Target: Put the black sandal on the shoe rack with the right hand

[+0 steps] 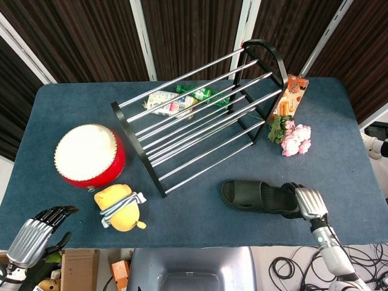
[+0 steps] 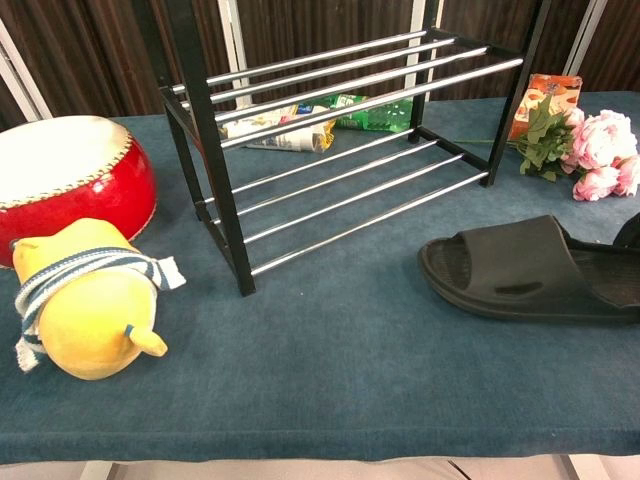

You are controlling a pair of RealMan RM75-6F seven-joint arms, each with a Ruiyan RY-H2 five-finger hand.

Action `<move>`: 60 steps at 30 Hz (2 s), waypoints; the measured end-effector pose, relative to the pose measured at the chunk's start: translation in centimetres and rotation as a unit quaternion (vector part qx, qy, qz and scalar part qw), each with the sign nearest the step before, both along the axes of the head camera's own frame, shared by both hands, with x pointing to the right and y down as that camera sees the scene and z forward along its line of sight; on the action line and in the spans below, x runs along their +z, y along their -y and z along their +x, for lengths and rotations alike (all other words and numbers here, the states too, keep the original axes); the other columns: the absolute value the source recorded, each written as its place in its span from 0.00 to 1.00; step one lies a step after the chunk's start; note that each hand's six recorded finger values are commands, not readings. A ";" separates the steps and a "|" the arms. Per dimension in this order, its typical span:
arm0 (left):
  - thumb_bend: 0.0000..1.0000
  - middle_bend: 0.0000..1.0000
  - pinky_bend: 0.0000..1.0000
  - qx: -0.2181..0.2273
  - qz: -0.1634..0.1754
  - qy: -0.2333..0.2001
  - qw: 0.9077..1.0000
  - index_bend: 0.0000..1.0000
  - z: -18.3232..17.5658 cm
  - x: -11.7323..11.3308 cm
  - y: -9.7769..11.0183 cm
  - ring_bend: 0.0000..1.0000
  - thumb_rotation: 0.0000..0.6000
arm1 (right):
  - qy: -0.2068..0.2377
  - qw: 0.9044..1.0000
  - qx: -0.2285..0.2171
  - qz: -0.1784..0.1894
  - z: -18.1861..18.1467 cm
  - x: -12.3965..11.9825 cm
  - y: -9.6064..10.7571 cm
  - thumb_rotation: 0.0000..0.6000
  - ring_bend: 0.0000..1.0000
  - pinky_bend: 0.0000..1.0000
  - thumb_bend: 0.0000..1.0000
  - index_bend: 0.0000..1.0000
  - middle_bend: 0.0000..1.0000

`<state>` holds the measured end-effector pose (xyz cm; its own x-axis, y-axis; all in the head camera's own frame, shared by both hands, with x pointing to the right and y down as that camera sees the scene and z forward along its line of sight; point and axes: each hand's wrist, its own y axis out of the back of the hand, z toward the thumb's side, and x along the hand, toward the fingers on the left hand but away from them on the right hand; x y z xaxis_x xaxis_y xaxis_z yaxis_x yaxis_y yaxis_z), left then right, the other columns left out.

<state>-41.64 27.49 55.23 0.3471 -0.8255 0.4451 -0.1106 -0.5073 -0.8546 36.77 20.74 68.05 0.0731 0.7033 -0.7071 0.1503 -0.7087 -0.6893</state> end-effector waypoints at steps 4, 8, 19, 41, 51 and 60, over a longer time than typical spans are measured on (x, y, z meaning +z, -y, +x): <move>0.40 0.26 0.42 0.003 -0.003 0.003 1.000 0.27 0.1 0.2 -0.1 0.26 1.00 | 0.018 1.000 0.010 0.019 -1.1 -0.6 0.2 1.00 0.64 0.80 0.35 0.66 0.55; 0.40 0.26 0.42 0.004 -0.006 0.003 1.000 0.27 0.2 0.2 -0.1 0.26 1.00 | 0.047 0.997 0.033 0.049 -2.8 -1.0 1.0 1.00 0.64 0.80 0.35 0.66 0.55; 0.40 0.26 0.42 0.006 -0.009 0.003 1.000 0.27 0.3 0.3 -0.2 0.26 1.00 | 0.081 0.984 0.119 0.105 -6.3 1.0 4.9 1.00 0.64 0.80 0.35 0.66 0.55; 0.40 0.26 0.42 -0.003 -0.008 0.001 1.000 0.27 -0.1 0.0 0.0 0.26 1.00 | 0.096 0.961 0.214 0.143 -13.8 5.4 12.5 1.00 0.64 0.80 0.35 0.64 0.55; 0.40 0.26 0.42 -0.005 -0.011 0.002 1.000 0.28 -0.2 0.1 0.1 0.26 1.00 | 0.112 0.956 0.236 0.136 -14.6 6.7 13.1 1.00 0.45 0.61 0.35 0.40 0.48; 0.40 0.27 0.42 -0.008 -0.013 0.004 1.000 0.29 -0.3 0.2 0.2 0.26 1.00 | 0.150 0.951 0.239 0.123 -16.6 8.1 12.8 1.00 0.17 0.30 0.31 0.19 0.28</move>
<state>-41.98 27.32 55.42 0.3296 -0.8196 0.4688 -0.1121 -0.5269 -0.8425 20.21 7.90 76.11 -0.1239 0.8481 -0.5152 0.6314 -0.3331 -0.7002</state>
